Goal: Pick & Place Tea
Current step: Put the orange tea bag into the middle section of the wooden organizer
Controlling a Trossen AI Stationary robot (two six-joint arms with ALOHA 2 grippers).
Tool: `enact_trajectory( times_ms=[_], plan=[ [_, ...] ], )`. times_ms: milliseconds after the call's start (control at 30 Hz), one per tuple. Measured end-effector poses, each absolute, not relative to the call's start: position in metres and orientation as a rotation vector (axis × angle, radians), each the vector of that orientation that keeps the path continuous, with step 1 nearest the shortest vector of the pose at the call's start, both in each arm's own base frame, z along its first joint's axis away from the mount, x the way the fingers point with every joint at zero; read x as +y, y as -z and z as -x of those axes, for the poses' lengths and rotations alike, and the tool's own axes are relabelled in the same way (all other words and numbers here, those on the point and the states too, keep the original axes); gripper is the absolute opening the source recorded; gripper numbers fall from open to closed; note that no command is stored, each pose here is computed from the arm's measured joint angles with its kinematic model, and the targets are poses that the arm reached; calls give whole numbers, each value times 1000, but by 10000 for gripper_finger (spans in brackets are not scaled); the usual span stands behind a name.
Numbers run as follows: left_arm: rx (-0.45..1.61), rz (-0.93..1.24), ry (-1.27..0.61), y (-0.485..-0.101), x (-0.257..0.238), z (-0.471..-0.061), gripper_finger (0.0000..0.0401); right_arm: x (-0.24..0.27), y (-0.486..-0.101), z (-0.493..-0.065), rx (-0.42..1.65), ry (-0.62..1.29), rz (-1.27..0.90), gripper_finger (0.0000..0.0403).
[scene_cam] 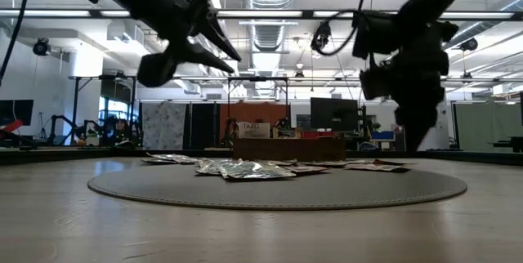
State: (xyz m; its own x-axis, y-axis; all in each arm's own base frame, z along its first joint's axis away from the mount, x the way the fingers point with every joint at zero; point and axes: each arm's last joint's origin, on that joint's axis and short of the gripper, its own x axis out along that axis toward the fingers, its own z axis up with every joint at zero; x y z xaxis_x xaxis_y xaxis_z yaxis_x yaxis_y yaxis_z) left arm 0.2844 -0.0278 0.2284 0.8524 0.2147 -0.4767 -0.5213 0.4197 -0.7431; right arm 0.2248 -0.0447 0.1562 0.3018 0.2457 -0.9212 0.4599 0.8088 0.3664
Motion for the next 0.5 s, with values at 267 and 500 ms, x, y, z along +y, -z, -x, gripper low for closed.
enact_trajectory(
  times_ms=[267, 500],
  plan=[
    [453, 878, -282, -195, -36, -317, 78, -40, -142, -214, 1325, 223, -749, 121],
    [519, 723, -235, -181, -33, -343, 78, -40, -145, -221, 1263, 217, -764, 121]
  ],
)
